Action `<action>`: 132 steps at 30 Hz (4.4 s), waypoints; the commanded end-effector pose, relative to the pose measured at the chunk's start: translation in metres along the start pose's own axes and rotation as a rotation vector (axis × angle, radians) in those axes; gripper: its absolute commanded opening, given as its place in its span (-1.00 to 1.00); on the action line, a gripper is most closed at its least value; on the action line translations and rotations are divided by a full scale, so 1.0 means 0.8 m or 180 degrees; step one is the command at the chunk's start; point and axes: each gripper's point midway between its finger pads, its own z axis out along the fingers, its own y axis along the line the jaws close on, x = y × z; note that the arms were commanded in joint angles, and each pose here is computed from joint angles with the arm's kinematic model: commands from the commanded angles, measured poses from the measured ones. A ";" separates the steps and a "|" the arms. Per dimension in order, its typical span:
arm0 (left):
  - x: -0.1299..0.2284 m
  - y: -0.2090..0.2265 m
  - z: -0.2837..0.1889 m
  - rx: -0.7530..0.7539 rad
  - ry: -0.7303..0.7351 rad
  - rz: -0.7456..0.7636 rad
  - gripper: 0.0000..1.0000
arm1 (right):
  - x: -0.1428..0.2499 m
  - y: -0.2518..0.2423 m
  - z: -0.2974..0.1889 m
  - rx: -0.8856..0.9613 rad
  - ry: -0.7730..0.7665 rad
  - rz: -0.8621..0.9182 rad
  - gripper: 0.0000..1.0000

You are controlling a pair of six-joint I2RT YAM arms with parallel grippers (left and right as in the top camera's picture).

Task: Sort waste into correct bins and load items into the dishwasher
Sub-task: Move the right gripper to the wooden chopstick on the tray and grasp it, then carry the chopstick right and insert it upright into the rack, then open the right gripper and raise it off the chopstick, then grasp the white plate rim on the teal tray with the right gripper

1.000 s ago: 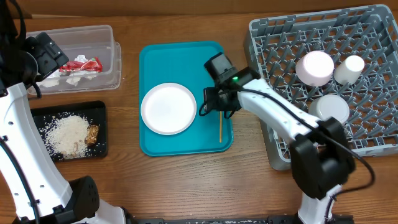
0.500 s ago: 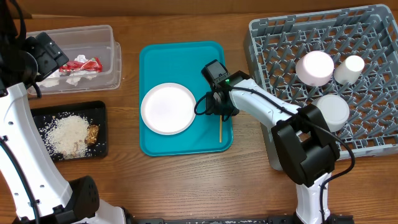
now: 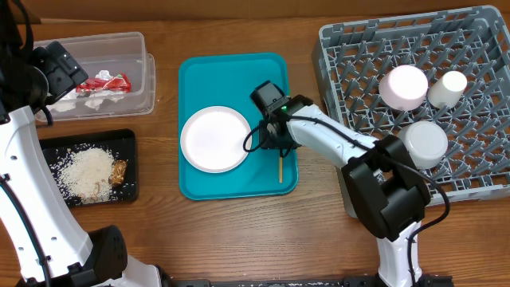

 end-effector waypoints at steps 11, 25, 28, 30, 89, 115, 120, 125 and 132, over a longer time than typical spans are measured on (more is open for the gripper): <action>0.001 -0.001 0.003 -0.0031 0.0018 -0.0010 1.00 | 0.007 -0.005 0.016 0.0168 0.0051 0.0035 -0.92; 0.001 -0.001 0.003 -0.0031 0.0018 -0.0010 1.00 | -0.116 -0.060 -0.167 -0.0064 -0.0678 0.0161 -0.92; 0.001 -0.001 0.003 -0.0031 0.0018 -0.0010 1.00 | -0.150 -0.100 -0.220 -0.0073 -0.1012 0.0118 -0.92; 0.001 -0.001 0.003 -0.0031 0.0018 -0.0010 1.00 | -0.166 -0.129 -0.243 -0.0047 -0.1177 0.0096 -0.92; 0.001 -0.001 0.003 -0.0031 0.0017 -0.0010 1.00 | -0.105 -0.007 -0.217 -0.1010 -0.0640 -0.0639 0.96; 0.001 -0.001 0.003 -0.0031 0.0018 -0.0010 1.00 | -0.015 0.090 0.008 -0.0291 -0.0063 -0.0249 -0.80; 0.001 -0.001 0.003 -0.0031 0.0018 -0.0010 1.00 | -0.029 0.080 -0.014 -0.0173 -0.0106 -0.0212 -0.92; 0.001 -0.001 0.003 -0.0031 0.0018 -0.0010 1.00 | -0.083 0.031 -0.096 0.0292 -0.0498 -0.0045 -0.92; 0.001 -0.001 0.003 -0.0031 0.0018 -0.0010 0.99 | -0.175 -0.125 -0.283 0.1498 -0.1609 0.0561 -0.92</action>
